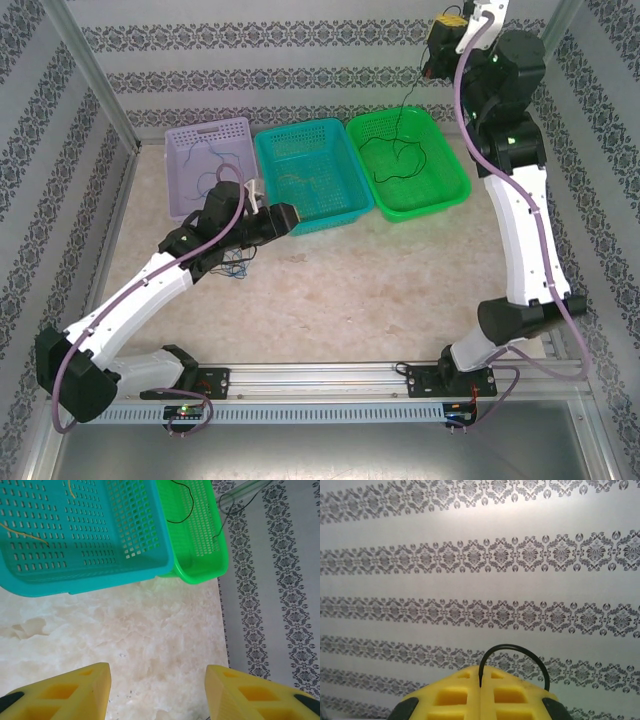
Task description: Untangle the cables
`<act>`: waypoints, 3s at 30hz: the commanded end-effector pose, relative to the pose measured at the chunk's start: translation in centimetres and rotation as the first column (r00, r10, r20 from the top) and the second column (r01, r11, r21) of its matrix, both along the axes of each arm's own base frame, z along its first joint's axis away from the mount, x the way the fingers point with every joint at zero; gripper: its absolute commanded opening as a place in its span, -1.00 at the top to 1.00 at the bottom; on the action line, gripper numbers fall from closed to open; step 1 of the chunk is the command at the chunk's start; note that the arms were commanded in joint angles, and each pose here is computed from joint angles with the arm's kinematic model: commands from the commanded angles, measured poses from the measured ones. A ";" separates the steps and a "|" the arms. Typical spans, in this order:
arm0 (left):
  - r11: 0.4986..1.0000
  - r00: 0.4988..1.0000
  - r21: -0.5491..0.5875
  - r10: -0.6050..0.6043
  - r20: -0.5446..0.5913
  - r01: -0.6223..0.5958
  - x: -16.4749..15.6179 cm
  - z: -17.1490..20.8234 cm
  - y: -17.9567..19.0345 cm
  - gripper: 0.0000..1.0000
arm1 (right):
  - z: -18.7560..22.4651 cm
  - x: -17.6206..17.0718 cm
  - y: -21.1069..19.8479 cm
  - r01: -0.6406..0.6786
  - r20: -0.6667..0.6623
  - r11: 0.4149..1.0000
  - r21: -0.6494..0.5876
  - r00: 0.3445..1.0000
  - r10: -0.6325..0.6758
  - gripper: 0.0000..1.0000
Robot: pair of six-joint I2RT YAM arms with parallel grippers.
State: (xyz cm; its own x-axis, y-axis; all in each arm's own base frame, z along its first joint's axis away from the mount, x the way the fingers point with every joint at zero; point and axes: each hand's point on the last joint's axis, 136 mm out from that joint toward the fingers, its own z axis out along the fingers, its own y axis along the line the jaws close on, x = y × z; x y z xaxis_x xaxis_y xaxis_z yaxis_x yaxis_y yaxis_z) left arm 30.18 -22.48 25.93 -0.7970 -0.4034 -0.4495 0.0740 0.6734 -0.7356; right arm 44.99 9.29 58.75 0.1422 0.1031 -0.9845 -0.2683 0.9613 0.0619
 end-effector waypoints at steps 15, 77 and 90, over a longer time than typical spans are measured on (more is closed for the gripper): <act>0.996 0.998 0.063 0.056 -0.005 -0.055 -1.2 -1.0 1.9 -0.05 | -13.2 7.5 -3.6 0.128 -0.231 0.987 -0.096 0.962 -0.147 1.00; 0.941 0.743 0.295 0.316 -0.590 -0.166 -0.2 -22.9 17.5 0.69 | -44.8 -18.0 27.9 -0.208 -0.843 0.864 0.459 0.206 0.497 0.03; 0.976 0.840 0.164 0.207 -0.502 -0.142 -4.1 -19.6 8.1 1.00 | -48.6 -19.1 26.8 -0.016 -0.835 0.843 0.537 0.133 0.534 -0.13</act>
State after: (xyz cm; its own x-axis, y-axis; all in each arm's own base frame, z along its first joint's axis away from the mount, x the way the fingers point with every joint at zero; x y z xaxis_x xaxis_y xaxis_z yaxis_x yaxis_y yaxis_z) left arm 25.84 -13.26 5.77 -0.8827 -0.4685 -0.0362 -0.3842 0.7640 -0.5183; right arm 25.90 35.53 10.15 -0.9562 0.1796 -0.2311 -0.0388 0.7049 0.7083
